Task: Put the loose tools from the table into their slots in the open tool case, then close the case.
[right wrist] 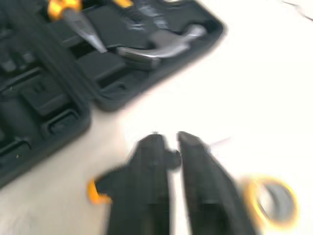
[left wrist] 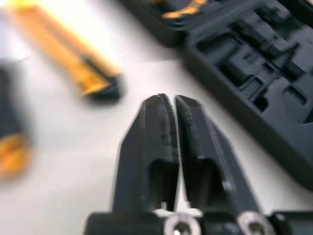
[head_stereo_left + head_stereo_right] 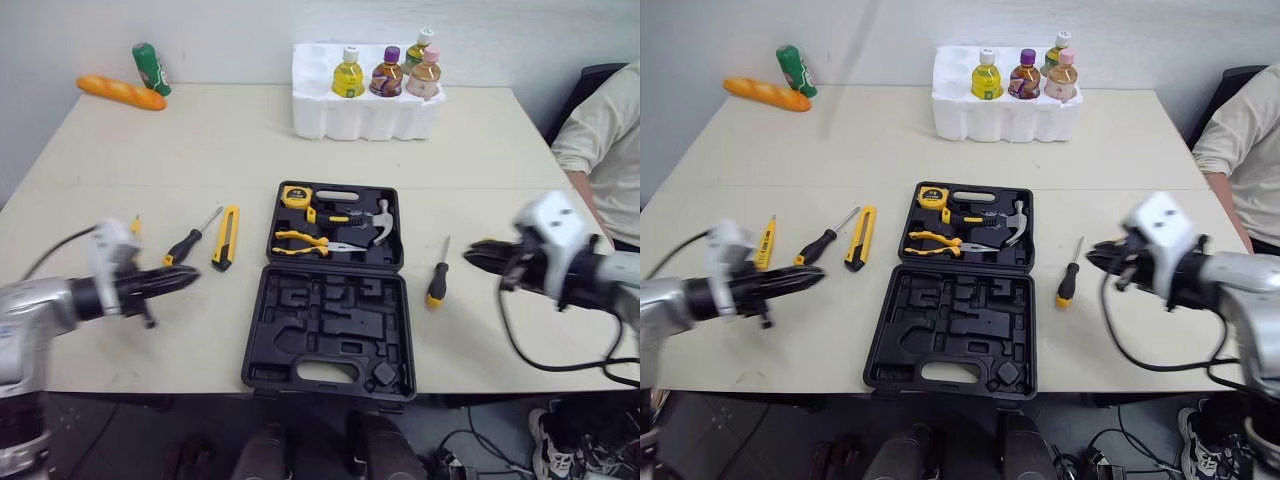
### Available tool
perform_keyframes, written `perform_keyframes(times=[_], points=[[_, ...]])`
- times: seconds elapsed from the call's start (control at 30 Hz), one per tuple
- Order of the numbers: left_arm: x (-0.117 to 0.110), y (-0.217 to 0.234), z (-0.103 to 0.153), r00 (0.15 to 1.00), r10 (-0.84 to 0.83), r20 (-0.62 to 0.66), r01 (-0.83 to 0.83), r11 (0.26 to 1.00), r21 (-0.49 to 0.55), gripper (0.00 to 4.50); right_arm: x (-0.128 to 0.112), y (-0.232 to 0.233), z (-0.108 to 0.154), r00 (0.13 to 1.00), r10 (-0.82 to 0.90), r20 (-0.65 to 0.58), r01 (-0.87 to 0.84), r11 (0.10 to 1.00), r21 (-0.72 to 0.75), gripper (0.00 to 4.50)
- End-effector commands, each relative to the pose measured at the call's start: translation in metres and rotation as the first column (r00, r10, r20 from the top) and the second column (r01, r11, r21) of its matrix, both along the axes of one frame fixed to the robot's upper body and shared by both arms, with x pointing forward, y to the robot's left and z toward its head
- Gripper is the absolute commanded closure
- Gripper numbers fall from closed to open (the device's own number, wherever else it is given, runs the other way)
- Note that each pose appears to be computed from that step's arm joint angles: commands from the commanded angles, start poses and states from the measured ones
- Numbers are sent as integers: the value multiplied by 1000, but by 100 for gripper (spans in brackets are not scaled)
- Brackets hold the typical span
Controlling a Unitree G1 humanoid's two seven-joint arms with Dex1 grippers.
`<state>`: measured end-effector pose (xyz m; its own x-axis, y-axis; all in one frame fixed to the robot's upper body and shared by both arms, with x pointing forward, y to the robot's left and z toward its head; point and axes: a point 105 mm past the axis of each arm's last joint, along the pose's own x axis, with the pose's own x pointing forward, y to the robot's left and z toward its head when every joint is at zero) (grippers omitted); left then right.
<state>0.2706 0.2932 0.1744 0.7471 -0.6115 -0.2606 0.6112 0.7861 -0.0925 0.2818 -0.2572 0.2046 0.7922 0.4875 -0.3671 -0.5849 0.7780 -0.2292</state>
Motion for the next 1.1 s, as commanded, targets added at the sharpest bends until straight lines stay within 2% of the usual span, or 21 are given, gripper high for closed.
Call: perform_keyframes(times=[0.03, 0.13, 0.2, 0.3, 0.37, 0.47, 0.6, 0.67, 0.83, 1.1], points=[[-17, 61, 2, 967, 256, 3, -255, 966, -48, 227, -19, -42, 13, 997, -66, 36, 65, 998, 7, 163], [-37, 106, -12, 915, 402, -24, -400, 915, 50, 83, -35, -76, 8, 992, -124, 1, 124, 992, 0, 9], [-49, 133, -15, 876, 481, -30, -475, 873, 111, 9, -43, -102, 6, 983, -184, -9, 183, 983, -20, 0], [-63, 175, -16, 779, 627, -24, -615, 771, 164, 9, -49, -139, 9, 954, -298, 14, 299, 954, -20, 0], [-67, 189, -18, 744, 667, -21, -654, 735, 181, 9, -50, -153, 9, 942, -334, 29, 335, 942, -20, 0], [-63, 182, -19, 784, 620, -23, -607, 774, 179, 9, -50, -159, 7, 936, -348, 46, 349, 937, -10, 0], [-44, 160, -17, 840, 543, -13, -533, 829, 167, 9, -42, -143, 10, 951, -292, 97, 291, 956, 30, 0], [-32, 144, -12, 870, 494, 0, -487, 857, 169, 9, -39, -130, 12, 963, -245, 109, 242, 969, 45, 0], [8, 81, 11, 941, 335, 48, -337, 921, 194, 9, -33, -57, 37, 985, 13, 170, -36, 991, 132, 0], [51, 29, -2, 968, 251, -11, -240, 934, 263, 9, -48, 54, 67, 896, 380, 231, -426, 883, 196, 0]])
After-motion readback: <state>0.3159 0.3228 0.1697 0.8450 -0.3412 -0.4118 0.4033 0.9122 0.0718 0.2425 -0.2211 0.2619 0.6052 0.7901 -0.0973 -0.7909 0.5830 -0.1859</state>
